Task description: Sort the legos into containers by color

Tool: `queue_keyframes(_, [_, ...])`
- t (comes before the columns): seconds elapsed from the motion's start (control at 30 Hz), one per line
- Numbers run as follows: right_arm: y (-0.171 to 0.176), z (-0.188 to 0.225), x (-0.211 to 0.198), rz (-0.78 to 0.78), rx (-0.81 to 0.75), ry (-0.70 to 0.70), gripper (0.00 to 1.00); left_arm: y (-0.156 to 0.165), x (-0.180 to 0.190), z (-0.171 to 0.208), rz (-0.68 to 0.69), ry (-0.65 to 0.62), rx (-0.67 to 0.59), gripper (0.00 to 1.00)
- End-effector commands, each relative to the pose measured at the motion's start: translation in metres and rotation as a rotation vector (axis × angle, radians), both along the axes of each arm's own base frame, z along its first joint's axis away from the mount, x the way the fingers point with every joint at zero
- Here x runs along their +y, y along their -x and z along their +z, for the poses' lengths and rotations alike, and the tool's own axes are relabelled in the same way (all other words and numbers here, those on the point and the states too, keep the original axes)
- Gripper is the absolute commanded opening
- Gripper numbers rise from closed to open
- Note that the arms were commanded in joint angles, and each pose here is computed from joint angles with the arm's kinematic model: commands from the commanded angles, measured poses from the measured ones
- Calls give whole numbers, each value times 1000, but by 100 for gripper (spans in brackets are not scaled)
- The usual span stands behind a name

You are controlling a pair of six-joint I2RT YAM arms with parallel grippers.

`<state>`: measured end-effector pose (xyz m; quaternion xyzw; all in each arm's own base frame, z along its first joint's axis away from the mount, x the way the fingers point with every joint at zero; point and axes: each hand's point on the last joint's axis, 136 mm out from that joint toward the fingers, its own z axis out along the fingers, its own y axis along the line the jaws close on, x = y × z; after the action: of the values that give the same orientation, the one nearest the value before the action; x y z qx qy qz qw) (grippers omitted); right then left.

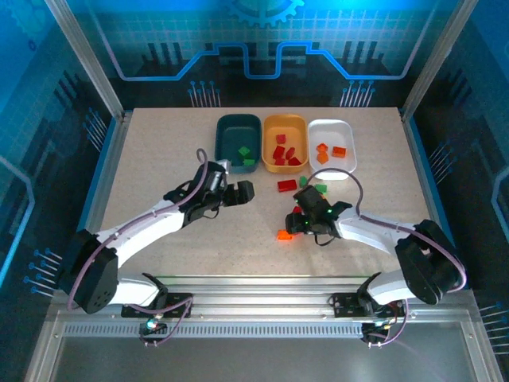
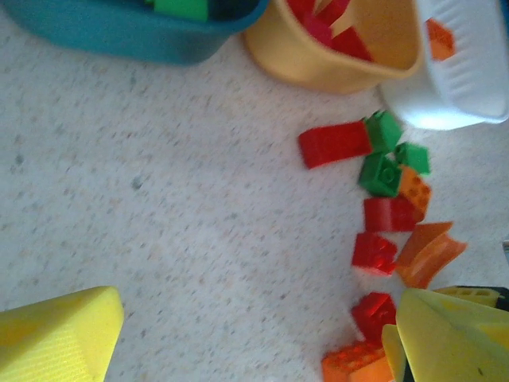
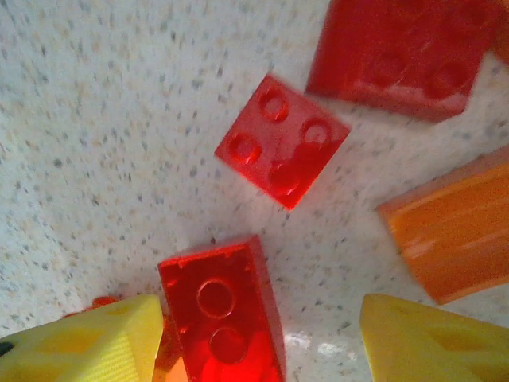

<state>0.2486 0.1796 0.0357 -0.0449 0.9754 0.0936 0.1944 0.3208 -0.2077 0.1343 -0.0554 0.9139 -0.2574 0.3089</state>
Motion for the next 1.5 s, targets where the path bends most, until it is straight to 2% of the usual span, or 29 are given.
queue_keyframes(0.0, [13, -6, 16, 37, 47, 18, 68, 6, 6, 4, 17, 41, -23, 91])
queue_keyframes(0.23, [17, -10, 38, 77, 60, 74, 70, 20, 14, 3, 11, 49, -45, 91])
queue_keyframes(0.47, [4, 8, 56, 81, 18, 101, 73, 29, 19, 8, -2, 52, -68, 91])
queue_keyframes(0.77, [2, 48, 29, 38, -60, 134, 78, 34, 20, 10, -10, 71, -79, 91])
queue_keyframes(0.93, [-4, 61, 12, 1, -75, 92, 79, 35, 20, 11, -8, 78, -79, 92])
queue_keyframes(1.07, [-10, 57, 11, 1, -53, 54, 76, 36, 19, 9, -9, 85, -73, 92])
queue_keyframes(1.3, [0, 32, 34, 36, 29, -5, 71, 38, 18, 5, -8, 99, -59, 92])
queue_keyframes(1.47, [-1, 14, 45, 55, 66, 7, 66, 41, 18, -1, 2, 116, -40, 92])
